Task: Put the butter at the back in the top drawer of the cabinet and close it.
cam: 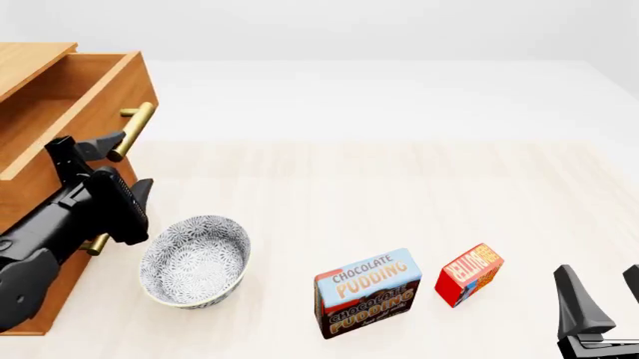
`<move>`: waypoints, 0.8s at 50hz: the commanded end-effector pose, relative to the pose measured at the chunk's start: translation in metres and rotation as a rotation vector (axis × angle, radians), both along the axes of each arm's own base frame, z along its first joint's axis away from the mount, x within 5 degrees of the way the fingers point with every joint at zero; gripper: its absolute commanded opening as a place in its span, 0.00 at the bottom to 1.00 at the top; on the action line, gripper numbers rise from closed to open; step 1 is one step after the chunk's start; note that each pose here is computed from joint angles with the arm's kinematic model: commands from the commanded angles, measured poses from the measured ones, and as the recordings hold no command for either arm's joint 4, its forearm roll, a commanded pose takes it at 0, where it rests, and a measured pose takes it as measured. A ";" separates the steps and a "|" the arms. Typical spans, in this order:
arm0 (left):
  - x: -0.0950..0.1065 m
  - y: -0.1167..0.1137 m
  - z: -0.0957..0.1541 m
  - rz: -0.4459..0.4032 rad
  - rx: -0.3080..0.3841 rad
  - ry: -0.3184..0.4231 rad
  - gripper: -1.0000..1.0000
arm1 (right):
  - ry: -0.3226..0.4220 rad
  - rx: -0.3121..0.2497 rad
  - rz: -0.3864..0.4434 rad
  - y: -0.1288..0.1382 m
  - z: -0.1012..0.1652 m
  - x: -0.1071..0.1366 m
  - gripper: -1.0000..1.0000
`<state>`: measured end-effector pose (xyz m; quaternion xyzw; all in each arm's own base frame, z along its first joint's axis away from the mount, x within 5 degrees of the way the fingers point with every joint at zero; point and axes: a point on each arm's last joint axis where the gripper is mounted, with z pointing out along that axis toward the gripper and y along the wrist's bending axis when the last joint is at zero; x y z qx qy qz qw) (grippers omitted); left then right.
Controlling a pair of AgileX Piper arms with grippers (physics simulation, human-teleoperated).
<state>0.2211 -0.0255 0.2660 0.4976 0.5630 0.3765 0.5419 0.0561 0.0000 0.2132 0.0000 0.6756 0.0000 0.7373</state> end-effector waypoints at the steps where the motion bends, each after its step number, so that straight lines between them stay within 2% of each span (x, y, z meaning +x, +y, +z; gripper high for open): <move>1: 0.001 0.000 -0.004 0.002 -0.005 0.021 1.00 | 0.000 0.000 0.000 0.000 0.000 0.000 1.00; 37: 0.001 0.000 -0.004 0.002 -0.005 0.021 1.00 | 0.000 0.000 0.000 0.000 0.000 0.000 1.00; 38: -0.038 0.008 0.050 0.025 -0.060 -0.063 1.00 | 0.000 0.000 0.000 0.000 0.000 0.000 1.00; 40: -0.038 0.008 0.054 0.027 -0.062 -0.067 1.00 | 0.000 0.000 0.000 0.000 0.000 0.000 1.00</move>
